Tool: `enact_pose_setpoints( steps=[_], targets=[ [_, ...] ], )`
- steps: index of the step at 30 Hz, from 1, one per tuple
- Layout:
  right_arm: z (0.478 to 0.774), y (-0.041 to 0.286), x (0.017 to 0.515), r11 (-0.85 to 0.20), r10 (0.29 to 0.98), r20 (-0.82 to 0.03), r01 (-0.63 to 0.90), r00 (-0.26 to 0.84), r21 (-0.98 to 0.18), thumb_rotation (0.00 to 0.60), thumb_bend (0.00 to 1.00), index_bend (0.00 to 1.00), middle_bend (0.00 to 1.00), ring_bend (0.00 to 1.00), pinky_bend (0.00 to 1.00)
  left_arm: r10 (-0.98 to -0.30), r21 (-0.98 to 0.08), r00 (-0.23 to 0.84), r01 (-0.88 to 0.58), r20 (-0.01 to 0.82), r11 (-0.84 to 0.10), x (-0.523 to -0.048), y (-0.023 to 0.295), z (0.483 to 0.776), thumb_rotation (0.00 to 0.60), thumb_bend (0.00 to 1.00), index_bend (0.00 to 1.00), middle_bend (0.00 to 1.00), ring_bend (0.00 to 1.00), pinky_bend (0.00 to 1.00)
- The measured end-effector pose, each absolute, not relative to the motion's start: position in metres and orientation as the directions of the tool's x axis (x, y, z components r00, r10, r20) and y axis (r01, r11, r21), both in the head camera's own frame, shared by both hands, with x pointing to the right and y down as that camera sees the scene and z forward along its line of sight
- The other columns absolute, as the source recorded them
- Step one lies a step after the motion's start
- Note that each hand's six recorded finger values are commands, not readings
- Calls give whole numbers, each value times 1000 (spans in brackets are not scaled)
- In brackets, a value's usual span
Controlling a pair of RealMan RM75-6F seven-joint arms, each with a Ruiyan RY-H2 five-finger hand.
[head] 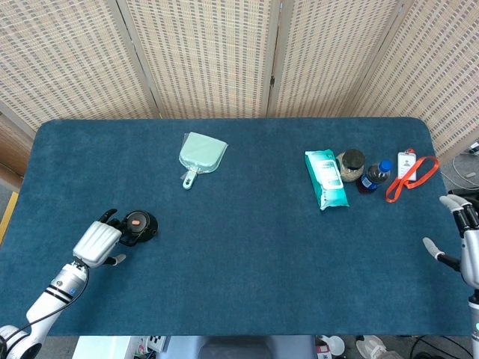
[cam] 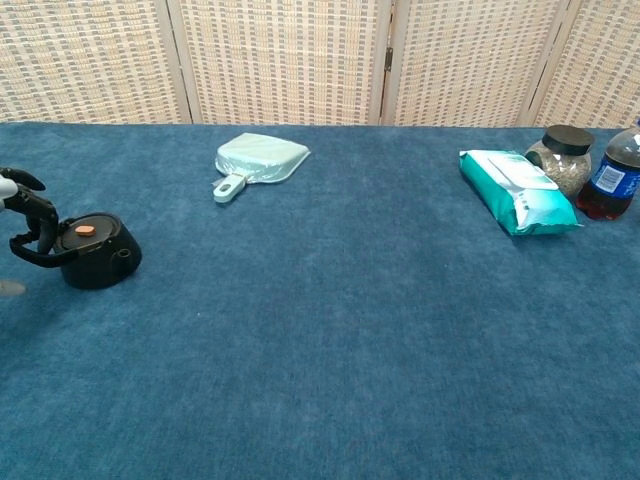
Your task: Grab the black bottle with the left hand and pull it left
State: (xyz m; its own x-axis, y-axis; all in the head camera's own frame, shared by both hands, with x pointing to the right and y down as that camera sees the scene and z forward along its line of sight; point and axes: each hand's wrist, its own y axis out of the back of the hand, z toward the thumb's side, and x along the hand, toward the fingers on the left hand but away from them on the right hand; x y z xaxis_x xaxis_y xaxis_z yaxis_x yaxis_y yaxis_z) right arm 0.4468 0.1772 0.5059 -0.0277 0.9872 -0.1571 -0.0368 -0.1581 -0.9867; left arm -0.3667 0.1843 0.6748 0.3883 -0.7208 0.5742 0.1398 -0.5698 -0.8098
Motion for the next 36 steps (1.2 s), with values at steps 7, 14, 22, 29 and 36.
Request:
enact_pose_setpoints(
  steps=[7, 14, 22, 29, 36],
  targets=[
    [506, 178, 447, -159, 987, -158, -39, -31, -986, 600, 153, 250, 260, 200, 157, -720, -807, 380, 148, 580, -572, -368, 185, 680, 600, 152, 520, 440, 361, 89],
    [507, 178, 448, -160, 987, -159, -40, -33, -986, 600, 153, 250, 260, 200, 157, -721, -805, 372, 155, 584, -572, -370, 186, 683, 600, 151, 526, 477, 396, 89],
    [507, 178, 448, -163, 986, -161, -42, -36, -986, 600, 153, 250, 260, 200, 157, -714, -797, 371, 150, 594, -585, -369, 190, 686, 600, 151, 528, 499, 424, 88],
    [510, 178, 448, -168, 985, -166, -42, -38, -985, 600, 152, 250, 260, 200, 157, -706, -791, 377, 143, 600, -595, -367, 194, 688, 600, 151, 528, 503, 428, 86],
    [510, 177, 448, -169, 985, -167, -41, -36, -985, 600, 153, 250, 260, 200, 151, -698, -783, 381, 136, 607, -607, -365, 196, 690, 600, 151, 546, 528, 445, 86]
  ],
)
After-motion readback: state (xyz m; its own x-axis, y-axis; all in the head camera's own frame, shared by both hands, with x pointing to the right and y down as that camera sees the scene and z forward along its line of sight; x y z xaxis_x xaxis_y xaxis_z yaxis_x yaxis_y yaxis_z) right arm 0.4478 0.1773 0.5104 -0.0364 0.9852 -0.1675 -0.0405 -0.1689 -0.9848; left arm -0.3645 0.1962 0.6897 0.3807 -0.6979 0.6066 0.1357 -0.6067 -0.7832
